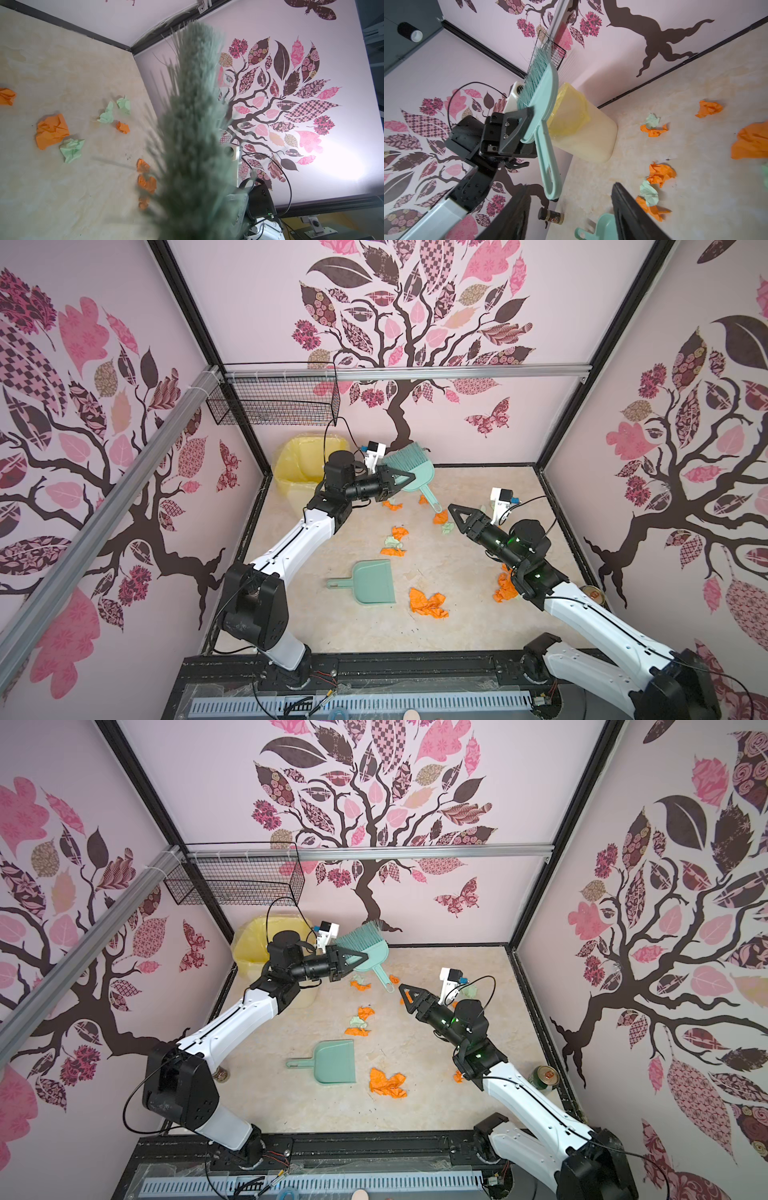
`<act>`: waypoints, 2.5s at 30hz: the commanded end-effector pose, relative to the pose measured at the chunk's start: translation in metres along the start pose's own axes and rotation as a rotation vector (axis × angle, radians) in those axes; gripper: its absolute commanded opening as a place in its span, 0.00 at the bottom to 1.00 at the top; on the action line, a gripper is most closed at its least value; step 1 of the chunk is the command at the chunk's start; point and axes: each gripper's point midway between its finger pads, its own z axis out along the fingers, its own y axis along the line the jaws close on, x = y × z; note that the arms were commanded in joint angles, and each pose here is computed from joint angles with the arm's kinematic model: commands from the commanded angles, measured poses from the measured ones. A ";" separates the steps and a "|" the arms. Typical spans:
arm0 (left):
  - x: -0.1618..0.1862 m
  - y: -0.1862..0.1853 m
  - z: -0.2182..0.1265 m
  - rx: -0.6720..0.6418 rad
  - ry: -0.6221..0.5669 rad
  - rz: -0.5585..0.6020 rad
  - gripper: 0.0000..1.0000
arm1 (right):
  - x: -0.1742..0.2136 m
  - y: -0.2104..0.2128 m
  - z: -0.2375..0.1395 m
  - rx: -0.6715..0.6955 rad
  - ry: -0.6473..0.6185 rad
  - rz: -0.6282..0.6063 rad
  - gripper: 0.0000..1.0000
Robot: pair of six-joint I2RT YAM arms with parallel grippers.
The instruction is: Sweep away the paper scraps from the table
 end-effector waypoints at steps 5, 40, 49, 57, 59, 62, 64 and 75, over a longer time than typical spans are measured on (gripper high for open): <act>0.003 0.010 -0.005 -0.015 -0.113 -0.101 0.00 | -0.013 0.024 0.006 -0.238 -0.111 0.165 0.65; -0.014 -0.006 -0.003 0.013 -0.184 -0.144 0.00 | -0.008 0.007 0.072 -0.266 -0.178 0.246 0.41; -0.013 -0.008 -0.003 0.000 -0.177 -0.123 0.00 | -0.003 0.003 0.083 -0.264 -0.141 0.259 0.35; -0.013 -0.009 -0.003 -0.001 -0.175 -0.113 0.00 | -0.003 0.004 0.087 -0.274 -0.132 0.260 0.27; -0.013 -0.009 -0.003 0.000 -0.176 -0.112 0.00 | -0.003 0.005 0.089 -0.278 -0.129 0.260 0.25; -0.012 -0.010 -0.003 0.001 -0.173 -0.107 0.00 | -0.002 0.005 0.090 -0.281 -0.122 0.262 0.18; -0.012 -0.010 -0.004 0.001 -0.175 -0.104 0.00 | -0.002 0.004 0.091 -0.281 -0.119 0.266 0.12; -0.008 -0.013 -0.002 0.007 -0.154 -0.082 0.15 | 0.002 -0.002 0.089 -0.270 -0.115 0.283 0.00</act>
